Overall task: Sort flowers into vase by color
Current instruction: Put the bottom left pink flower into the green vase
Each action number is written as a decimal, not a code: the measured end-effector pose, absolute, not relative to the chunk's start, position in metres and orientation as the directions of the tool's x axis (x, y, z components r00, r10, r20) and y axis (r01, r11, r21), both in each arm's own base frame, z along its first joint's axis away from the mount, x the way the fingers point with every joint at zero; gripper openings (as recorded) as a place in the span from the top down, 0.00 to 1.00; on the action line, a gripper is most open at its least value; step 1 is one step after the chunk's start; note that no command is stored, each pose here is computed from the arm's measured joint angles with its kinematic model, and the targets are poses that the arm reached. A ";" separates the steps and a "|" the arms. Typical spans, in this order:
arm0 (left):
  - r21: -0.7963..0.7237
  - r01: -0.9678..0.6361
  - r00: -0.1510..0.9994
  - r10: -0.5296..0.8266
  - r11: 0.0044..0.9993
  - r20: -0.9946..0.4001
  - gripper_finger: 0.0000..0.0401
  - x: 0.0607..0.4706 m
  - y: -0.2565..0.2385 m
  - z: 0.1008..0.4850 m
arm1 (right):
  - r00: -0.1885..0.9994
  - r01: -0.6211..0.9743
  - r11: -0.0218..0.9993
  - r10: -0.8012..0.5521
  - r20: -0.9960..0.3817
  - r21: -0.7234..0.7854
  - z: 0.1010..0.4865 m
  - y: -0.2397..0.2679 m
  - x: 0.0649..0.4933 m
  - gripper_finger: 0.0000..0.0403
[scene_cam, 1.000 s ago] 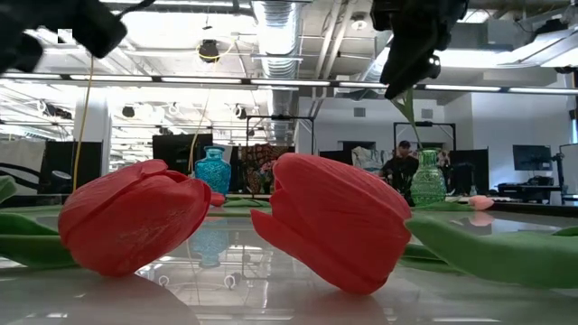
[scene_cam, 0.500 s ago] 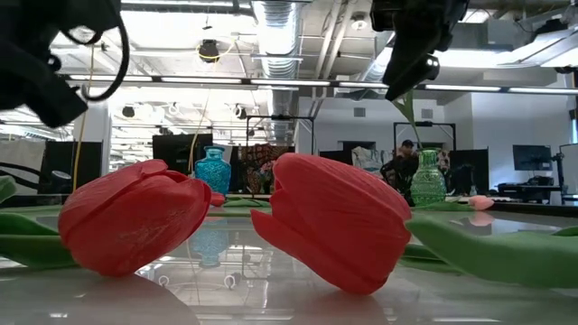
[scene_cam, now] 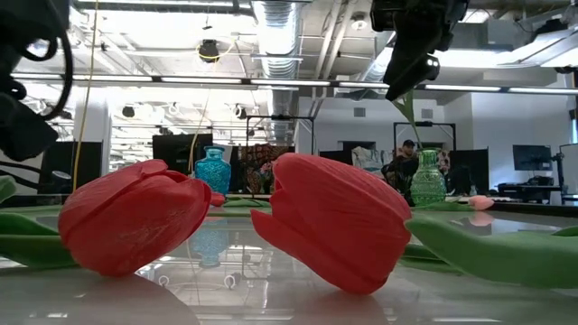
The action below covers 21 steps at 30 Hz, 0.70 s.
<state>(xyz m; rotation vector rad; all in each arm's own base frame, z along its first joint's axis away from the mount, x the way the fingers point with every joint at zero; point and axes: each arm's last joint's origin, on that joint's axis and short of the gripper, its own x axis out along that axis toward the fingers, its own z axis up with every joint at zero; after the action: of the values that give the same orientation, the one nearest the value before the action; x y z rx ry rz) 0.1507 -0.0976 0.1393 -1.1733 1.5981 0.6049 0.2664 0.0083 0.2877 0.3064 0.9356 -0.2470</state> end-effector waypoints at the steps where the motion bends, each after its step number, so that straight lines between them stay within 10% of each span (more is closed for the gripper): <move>1: -0.165 -0.903 -0.001 -0.388 0.396 -0.922 0.36 0.150 -0.099 0.139 | 0.570 0.338 0.930 -0.077 -0.818 0.148 0.288 0.007 0.266 0.38; 21: -0.260 -0.872 0.100 -0.368 0.415 -0.924 0.95 0.150 -0.115 0.141 | 0.567 0.351 0.929 -0.110 -0.817 0.119 0.288 -0.005 0.267 0.38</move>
<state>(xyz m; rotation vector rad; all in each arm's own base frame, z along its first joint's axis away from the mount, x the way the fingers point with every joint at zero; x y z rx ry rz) 0.1501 -0.1152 0.1406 -1.1600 1.4907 0.5355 0.2665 -0.0053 0.2878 0.2822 0.9322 -0.2751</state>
